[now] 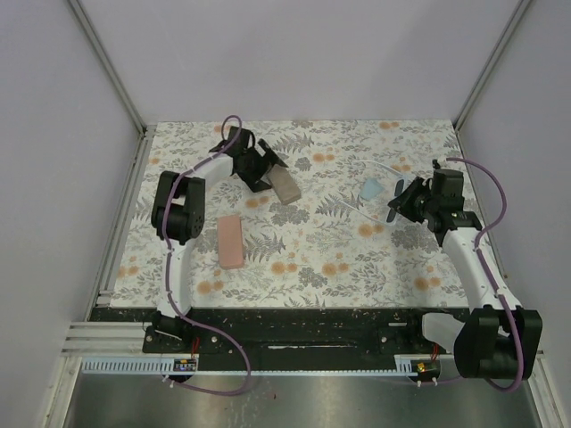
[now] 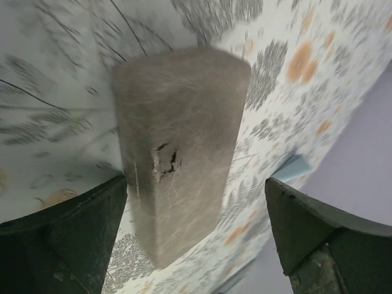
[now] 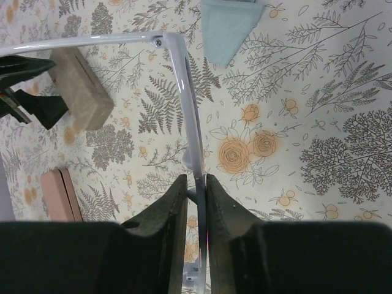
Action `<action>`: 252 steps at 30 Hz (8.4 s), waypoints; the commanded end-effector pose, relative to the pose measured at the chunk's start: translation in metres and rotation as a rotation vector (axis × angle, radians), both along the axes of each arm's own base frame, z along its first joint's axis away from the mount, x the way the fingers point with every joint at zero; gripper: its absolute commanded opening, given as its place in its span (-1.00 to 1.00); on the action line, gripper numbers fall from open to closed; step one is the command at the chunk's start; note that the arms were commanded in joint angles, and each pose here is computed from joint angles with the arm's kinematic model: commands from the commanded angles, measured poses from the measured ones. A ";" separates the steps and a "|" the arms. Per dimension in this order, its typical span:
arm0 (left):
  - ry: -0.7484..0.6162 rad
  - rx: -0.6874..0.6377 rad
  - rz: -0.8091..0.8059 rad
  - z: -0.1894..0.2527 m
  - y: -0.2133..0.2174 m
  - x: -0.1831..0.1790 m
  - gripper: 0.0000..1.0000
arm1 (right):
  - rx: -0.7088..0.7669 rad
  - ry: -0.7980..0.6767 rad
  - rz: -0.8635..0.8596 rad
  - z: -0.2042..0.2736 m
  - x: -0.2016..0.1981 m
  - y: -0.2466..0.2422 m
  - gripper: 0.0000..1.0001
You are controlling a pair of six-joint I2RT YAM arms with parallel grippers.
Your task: Organize the sunglasses
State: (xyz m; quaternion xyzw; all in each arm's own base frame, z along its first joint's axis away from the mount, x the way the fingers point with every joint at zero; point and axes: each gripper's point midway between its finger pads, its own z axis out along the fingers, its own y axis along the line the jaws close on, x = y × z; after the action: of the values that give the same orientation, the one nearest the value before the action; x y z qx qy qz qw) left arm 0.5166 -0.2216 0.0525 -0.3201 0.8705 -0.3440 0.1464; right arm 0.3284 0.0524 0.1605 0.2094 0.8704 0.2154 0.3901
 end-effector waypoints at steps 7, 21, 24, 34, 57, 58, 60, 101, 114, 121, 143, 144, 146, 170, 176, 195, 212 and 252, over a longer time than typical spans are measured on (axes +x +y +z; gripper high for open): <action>-0.131 0.497 -0.189 0.014 -0.002 -0.007 0.98 | 0.049 -0.095 0.050 0.035 -0.009 0.013 -0.56; -0.115 0.716 -0.137 0.003 -0.008 -0.002 0.98 | 0.051 -0.095 0.056 0.039 -0.016 0.014 -0.56; -0.119 0.689 -0.136 -0.001 -0.017 0.005 0.98 | 0.054 -0.095 0.058 0.040 -0.018 0.015 -0.56; -0.106 0.635 -0.112 -0.009 -0.030 0.003 0.93 | 0.041 -0.094 0.055 0.040 -0.023 0.013 -0.56; -0.298 0.516 -0.472 0.034 -0.047 -0.112 0.56 | 0.099 0.024 0.268 -0.009 -0.053 0.045 -0.66; -0.315 0.509 -0.466 0.042 -0.046 -0.115 0.62 | 0.100 0.028 0.297 -0.010 -0.056 0.053 -0.66; -0.349 0.478 -0.453 0.058 -0.045 -0.123 0.71 | 0.098 0.040 0.335 -0.012 -0.060 0.065 -0.65; -0.473 0.050 -0.755 0.119 -0.142 -0.250 -0.27 | 0.002 0.091 0.597 -0.023 -0.053 0.151 -0.76; -0.461 0.006 -0.803 0.096 -0.192 -0.286 -0.37 | 0.120 0.069 0.518 -0.019 -0.043 0.163 -0.78; -0.514 -0.005 -0.781 0.116 -0.190 -0.289 -0.03 | 0.128 0.050 0.522 -0.018 -0.049 0.162 -0.78; -0.629 0.052 -0.177 0.184 -0.062 -0.278 0.60 | 0.093 0.002 0.105 0.000 -0.027 0.114 -0.89; -0.603 0.036 -0.160 0.176 -0.063 -0.281 0.60 | 0.103 -0.011 0.101 0.004 -0.025 0.115 -0.90; -0.558 -0.010 -0.131 0.170 -0.069 -0.284 0.59 | 0.113 -0.045 0.089 0.013 -0.021 0.114 -0.91; -0.183 -0.105 0.309 0.171 -0.128 -0.240 0.55 | -0.101 -0.279 0.050 0.039 -0.006 0.086 -0.96; -0.166 -0.073 0.350 0.166 -0.138 -0.227 0.52 | -0.162 -0.278 0.122 0.028 -0.014 0.094 -0.96; -0.051 0.047 0.189 0.137 -0.171 -0.200 0.69 | -0.154 -0.397 0.501 -0.002 -0.059 0.156 -0.91; -0.051 0.104 -0.113 0.122 -0.185 -0.194 0.97 | -0.027 -0.405 0.790 -0.003 -0.085 0.204 -0.93; -0.706 -0.256 -0.543 0.194 -0.110 -0.271 0.72 | 0.749 0.076 0.809 0.023 -0.081 0.229 -1.00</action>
State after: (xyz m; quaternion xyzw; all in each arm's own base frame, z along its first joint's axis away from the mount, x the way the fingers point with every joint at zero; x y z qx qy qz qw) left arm 0.2445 -0.3188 0.2325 0.0224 0.8031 -0.5185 0.2927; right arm 0.2532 0.2712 0.1425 0.0265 0.8086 0.5692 0.1467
